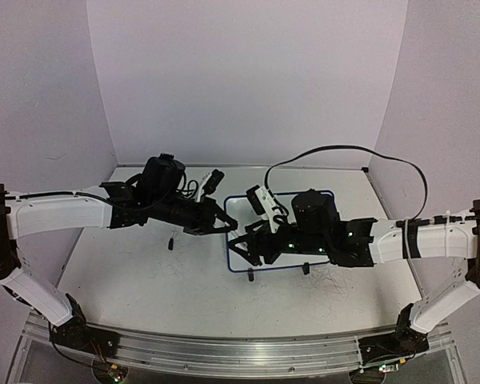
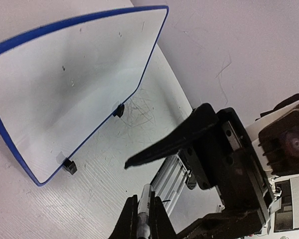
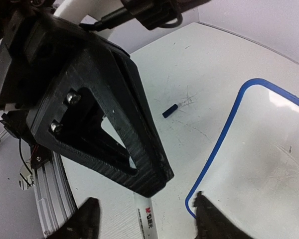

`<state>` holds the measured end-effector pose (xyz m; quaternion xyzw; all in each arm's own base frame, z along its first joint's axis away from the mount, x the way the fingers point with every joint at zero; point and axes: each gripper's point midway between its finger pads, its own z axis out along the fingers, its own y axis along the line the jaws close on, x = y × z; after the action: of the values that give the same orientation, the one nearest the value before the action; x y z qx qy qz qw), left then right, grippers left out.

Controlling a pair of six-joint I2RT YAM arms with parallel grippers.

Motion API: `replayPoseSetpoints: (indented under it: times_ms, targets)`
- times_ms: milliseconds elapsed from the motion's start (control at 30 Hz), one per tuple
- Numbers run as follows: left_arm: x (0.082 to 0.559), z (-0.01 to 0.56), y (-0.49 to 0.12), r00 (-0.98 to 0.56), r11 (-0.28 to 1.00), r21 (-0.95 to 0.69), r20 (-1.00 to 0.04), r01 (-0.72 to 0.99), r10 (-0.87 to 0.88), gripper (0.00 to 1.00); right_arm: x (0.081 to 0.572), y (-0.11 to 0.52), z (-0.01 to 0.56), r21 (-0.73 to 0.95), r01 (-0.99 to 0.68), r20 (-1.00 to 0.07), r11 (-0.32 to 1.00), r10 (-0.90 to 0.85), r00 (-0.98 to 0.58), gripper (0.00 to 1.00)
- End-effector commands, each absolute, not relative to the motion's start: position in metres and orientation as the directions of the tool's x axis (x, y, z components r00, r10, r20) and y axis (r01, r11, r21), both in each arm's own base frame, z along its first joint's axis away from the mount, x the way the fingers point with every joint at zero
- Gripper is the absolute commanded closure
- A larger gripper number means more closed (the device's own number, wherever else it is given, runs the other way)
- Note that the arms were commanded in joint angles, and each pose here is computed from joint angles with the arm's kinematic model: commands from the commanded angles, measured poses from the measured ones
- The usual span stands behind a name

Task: Write a sentence on the whiteboard
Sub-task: Pass from the right arm to the left, then pass from the left arm to the right

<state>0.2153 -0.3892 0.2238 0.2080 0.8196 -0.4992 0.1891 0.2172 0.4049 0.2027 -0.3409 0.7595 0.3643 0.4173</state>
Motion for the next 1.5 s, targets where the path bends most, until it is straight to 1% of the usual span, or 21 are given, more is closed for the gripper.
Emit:
replayPoseSetpoints:
  times_ms: [0, 33, 100, 167, 233, 300, 467, 533, 633, 733, 767, 900, 967, 1167, 1300, 1467]
  targets:
    - [0.227, 0.306, -0.394, -0.729, 0.311, -0.687, -0.683, 0.657, 0.033, 1.00, 0.221, 0.379, 0.250, 0.394, -0.738, -0.887, 0.547, 0.015, -0.462, 0.04]
    - [0.227, 0.314, -0.394, -0.721, 0.297, -0.685, -0.693, 0.665, 0.019, 1.00, 0.221, 0.372, 0.257, 0.436, -0.719, -0.875, 0.541, 0.068, -0.479, 0.02]
    - [0.228, 0.336, -0.395, -0.697, 0.251, -0.680, -0.717, 0.689, -0.028, 1.00, 0.219, 0.357, 0.274, 0.526, -0.691, -0.841, 0.496, 0.183, -0.509, 0.02]
    - [0.227, 0.355, -0.394, -0.681, 0.204, -0.678, -0.729, 0.706, -0.069, 1.00, 0.212, 0.342, 0.293, 0.602, -0.695, -0.799, 0.394, 0.283, -0.531, 0.02]
    - [0.227, 0.369, -0.393, -0.670, 0.174, -0.676, -0.736, 0.716, -0.101, 1.00, 0.208, 0.329, 0.317, 0.657, -0.706, -0.745, 0.265, 0.375, -0.552, 0.02]
    - [0.228, 0.383, -0.393, -0.657, 0.161, -0.670, -0.743, 0.725, -0.130, 1.00, 0.208, 0.321, 0.332, 0.681, -0.704, -0.708, 0.202, 0.426, -0.563, 0.02]
    - [0.223, 0.418, -0.388, -0.639, 0.072, -0.664, -0.739, 0.744, -0.214, 1.00, 0.210, 0.328, 0.366, 0.668, -0.738, -0.695, 0.099, 0.436, -0.571, 0.05]
    - [0.222, 0.425, -0.389, -0.648, 0.036, -0.673, -0.725, 0.739, -0.233, 1.00, 0.213, 0.334, 0.374, 0.681, -0.731, -0.676, 0.050, 0.429, -0.600, 0.10]
    - [0.222, 0.427, -0.391, -0.659, 0.005, -0.681, -0.710, 0.732, -0.248, 1.00, 0.214, 0.344, 0.383, 0.676, -0.736, -0.664, -0.033, 0.408, -0.627, 0.19]
    - [0.223, 0.425, -0.392, -0.671, -0.010, -0.693, -0.695, 0.721, -0.257, 1.00, 0.210, 0.344, 0.396, 0.653, -0.749, -0.646, -0.113, 0.432, -0.629, 0.24]
    - [0.224, 0.425, -0.391, -0.672, -0.009, -0.696, -0.691, 0.718, -0.265, 1.00, 0.210, 0.345, 0.397, 0.651, -0.748, -0.642, -0.128, 0.433, -0.633, 0.27]
    - [0.225, 0.427, -0.391, -0.677, -0.020, -0.701, -0.681, 0.713, -0.281, 1.00, 0.213, 0.349, 0.396, 0.656, -0.736, -0.620, -0.165, 0.439, -0.651, 0.46]
    - [0.225, 0.423, -0.393, -0.686, -0.026, -0.708, -0.673, 0.705, -0.275, 1.00, 0.216, 0.346, 0.396, 0.664, -0.726, -0.596, -0.179, 0.459, -0.659, 0.53]
    - [0.226, 0.419, -0.395, -0.696, -0.032, -0.716, -0.665, 0.697, -0.270, 1.00, 0.221, 0.349, 0.398, 0.665, -0.714, -0.565, -0.219, 0.476, -0.673, 0.56]
    - [0.227, 0.416, -0.393, -0.696, -0.024, -0.719, -0.664, 0.695, -0.274, 1.00, 0.222, 0.350, 0.405, 0.652, -0.722, -0.567, -0.233, 0.482, -0.668, 0.65]
    - [0.229, 0.407, -0.396, -0.707, -0.015, -0.731, -0.655, 0.683, -0.267, 1.00, 0.223, 0.348, 0.409, 0.647, -0.724, -0.556, -0.239, 0.502, -0.662, 0.68]
